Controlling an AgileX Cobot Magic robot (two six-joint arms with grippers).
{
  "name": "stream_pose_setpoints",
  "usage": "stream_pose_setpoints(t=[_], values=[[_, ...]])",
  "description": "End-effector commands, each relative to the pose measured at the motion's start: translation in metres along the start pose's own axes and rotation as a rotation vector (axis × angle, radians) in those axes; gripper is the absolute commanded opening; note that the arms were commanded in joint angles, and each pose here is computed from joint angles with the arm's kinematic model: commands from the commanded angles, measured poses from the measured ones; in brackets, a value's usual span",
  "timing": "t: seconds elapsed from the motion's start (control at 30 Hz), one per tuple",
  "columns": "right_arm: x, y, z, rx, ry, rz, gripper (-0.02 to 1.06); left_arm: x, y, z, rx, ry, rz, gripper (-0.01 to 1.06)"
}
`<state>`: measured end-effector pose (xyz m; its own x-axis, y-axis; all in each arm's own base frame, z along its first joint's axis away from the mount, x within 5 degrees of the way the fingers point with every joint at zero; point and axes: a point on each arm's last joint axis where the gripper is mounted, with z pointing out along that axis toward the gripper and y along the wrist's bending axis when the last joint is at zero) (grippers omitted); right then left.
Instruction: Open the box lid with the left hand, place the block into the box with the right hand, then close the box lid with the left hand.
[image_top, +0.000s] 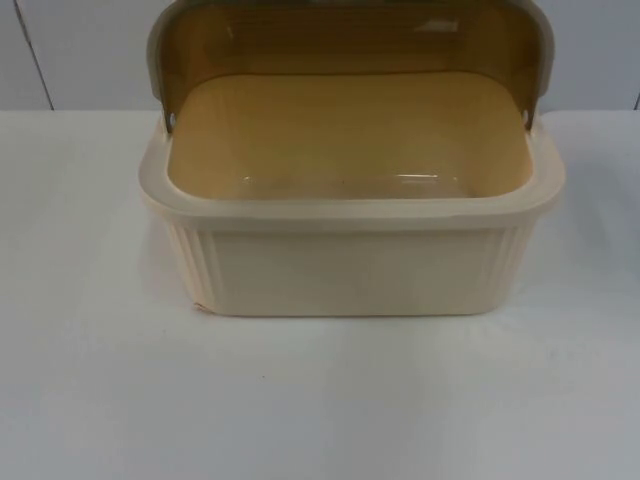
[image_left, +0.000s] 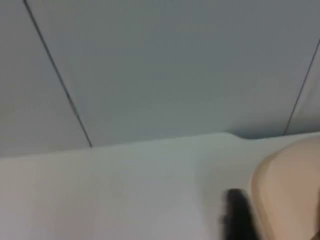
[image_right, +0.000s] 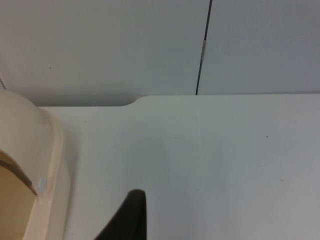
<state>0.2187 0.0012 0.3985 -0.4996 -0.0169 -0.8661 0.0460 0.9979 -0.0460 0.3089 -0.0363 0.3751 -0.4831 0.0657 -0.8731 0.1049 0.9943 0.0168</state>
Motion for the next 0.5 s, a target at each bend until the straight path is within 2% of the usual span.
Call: stream_pose_setpoints(t=[0.0,0.03,0.07,0.47], values=[[0.000,-0.001,-0.001,0.005,-0.002,0.003,1.05,0.002,0.000,0.002,-0.005,0.023,-0.016,0.96],[0.000,-0.001,-0.001,0.005,-0.002,0.003,1.05,0.002,0.000,0.002,-0.005,0.023,-0.016,0.96],[0.000,-0.001,-0.001,0.005,-0.002,0.003,1.05,0.002,0.000,0.002,-0.004,0.024,-0.022,1.04],[0.003,-0.002,-0.001,0.009,0.032,0.003,1.05,-0.005,0.000,-0.022,-0.006,-0.021,-0.020,1.04]])
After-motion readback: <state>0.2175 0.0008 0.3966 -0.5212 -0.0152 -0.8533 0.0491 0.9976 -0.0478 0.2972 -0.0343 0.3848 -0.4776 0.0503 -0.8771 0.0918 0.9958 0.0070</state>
